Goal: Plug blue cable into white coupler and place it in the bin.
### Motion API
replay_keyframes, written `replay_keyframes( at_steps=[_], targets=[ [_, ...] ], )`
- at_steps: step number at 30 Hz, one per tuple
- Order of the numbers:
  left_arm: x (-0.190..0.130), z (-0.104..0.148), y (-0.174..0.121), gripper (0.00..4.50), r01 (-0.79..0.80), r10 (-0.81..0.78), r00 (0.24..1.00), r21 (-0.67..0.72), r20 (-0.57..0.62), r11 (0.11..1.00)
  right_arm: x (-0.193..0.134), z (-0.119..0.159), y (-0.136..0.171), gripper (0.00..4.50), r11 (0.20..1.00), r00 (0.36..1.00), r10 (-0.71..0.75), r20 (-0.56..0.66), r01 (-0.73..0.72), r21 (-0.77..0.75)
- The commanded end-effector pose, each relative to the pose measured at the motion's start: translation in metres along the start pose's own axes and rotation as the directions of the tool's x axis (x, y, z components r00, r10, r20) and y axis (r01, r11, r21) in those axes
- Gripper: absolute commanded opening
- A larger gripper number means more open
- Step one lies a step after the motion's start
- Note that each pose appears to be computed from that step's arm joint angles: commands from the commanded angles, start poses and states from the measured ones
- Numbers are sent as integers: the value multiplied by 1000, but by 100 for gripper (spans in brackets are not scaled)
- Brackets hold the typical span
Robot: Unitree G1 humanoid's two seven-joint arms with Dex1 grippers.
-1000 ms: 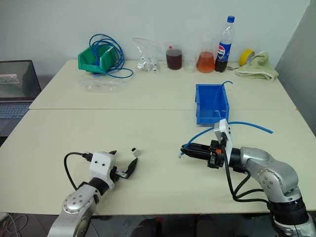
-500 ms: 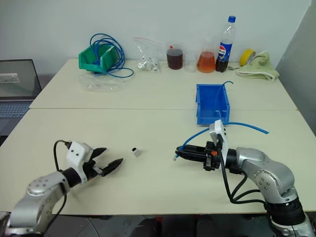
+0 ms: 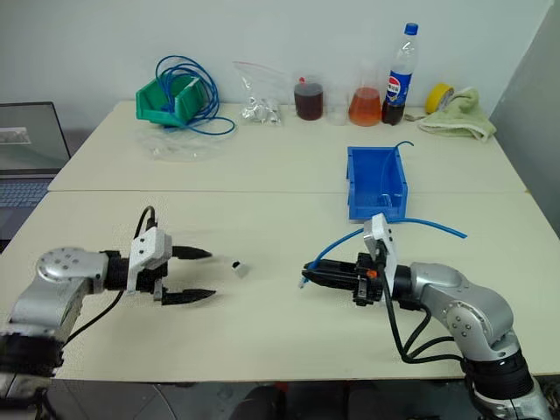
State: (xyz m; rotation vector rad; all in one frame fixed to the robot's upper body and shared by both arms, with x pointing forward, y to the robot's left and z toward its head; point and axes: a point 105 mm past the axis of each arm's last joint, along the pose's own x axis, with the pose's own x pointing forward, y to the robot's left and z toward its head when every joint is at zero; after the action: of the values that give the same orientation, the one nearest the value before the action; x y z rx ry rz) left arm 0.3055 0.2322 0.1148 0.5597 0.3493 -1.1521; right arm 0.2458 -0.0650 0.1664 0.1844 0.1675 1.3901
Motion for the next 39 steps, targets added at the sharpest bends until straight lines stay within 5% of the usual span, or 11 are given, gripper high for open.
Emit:
replay_keyframes(
  at_steps=[1,15,25,39],
  targets=[
    [9,0,0,450,64,-64,998,77,-4,995,3,9,9,11,999,999,35,16,-35,-35],
    [26,1,11,450,100,-102,995,146,9,984,3,9,10,11,998,999,46,-3,-47,-29],
    [20,2,-5,450,60,-62,993,16,101,998,0,8,10,11,999,999,39,-8,-40,-27],
    [50,7,-21,450,-198,219,959,-126,182,972,3,7,9,11,998,998,54,-10,-55,-24]
  ],
)
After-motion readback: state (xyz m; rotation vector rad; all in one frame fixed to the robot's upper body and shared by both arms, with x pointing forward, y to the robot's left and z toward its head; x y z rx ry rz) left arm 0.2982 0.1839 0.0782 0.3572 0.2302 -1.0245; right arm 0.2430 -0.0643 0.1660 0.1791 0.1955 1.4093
